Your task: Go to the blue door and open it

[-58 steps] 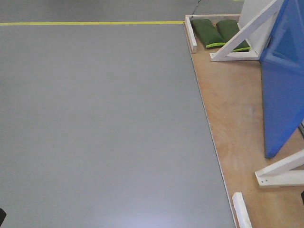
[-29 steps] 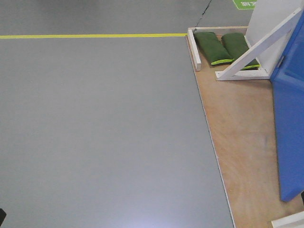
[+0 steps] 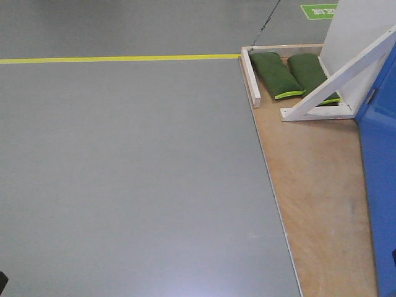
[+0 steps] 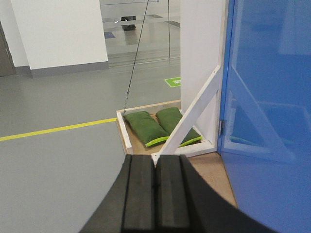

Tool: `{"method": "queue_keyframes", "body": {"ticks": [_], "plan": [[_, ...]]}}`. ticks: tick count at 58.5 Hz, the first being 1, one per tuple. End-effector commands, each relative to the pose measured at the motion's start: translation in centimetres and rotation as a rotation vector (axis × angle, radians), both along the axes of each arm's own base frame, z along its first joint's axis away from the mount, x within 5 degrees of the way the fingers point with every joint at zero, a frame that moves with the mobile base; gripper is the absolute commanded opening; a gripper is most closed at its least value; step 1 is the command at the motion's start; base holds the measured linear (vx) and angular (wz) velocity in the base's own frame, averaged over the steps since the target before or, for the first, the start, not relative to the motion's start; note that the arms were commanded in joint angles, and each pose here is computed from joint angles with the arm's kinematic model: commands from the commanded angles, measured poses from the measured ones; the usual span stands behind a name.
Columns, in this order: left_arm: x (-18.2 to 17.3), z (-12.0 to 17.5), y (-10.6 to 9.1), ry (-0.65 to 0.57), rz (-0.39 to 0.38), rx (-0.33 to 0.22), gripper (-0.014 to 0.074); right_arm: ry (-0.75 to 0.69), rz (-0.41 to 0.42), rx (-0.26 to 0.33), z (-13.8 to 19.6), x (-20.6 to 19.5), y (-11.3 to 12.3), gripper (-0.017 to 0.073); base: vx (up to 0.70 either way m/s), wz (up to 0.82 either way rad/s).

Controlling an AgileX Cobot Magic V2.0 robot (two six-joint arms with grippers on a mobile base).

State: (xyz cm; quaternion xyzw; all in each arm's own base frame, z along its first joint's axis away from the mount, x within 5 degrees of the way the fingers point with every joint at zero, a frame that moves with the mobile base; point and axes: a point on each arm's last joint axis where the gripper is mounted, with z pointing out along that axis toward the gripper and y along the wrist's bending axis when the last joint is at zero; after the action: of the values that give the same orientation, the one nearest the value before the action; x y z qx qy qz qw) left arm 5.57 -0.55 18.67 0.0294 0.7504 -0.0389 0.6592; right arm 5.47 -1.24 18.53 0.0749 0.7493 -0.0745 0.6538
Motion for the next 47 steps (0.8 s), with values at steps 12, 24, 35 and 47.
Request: {"method": "queue_keyframes", "body": {"ticks": [12,24,35,47], "plan": [[-0.13,1.66,0.0,-0.118,-0.002,-0.024,0.0073,-0.08,0.003,-0.024,0.67,0.06,0.02,-0.0001,0.18,-0.02],[-0.13,1.66,0.0,-0.118,-0.002,-0.024,0.0073,-0.08,0.003,-0.024,0.67,0.06,0.02,-0.0001,0.08,-0.02],[-0.13,1.66,0.0,-0.118,-0.002,-0.024,0.0073,-0.08,0.003,-0.024,0.67,0.06,0.02,-0.0001,0.02,0.0],[-0.13,1.66,0.0,-0.118,-0.002,-0.024,0.0073,-0.08,0.003,-0.024,0.67,0.06,0.02,-0.0001,0.0,0.0]]}}
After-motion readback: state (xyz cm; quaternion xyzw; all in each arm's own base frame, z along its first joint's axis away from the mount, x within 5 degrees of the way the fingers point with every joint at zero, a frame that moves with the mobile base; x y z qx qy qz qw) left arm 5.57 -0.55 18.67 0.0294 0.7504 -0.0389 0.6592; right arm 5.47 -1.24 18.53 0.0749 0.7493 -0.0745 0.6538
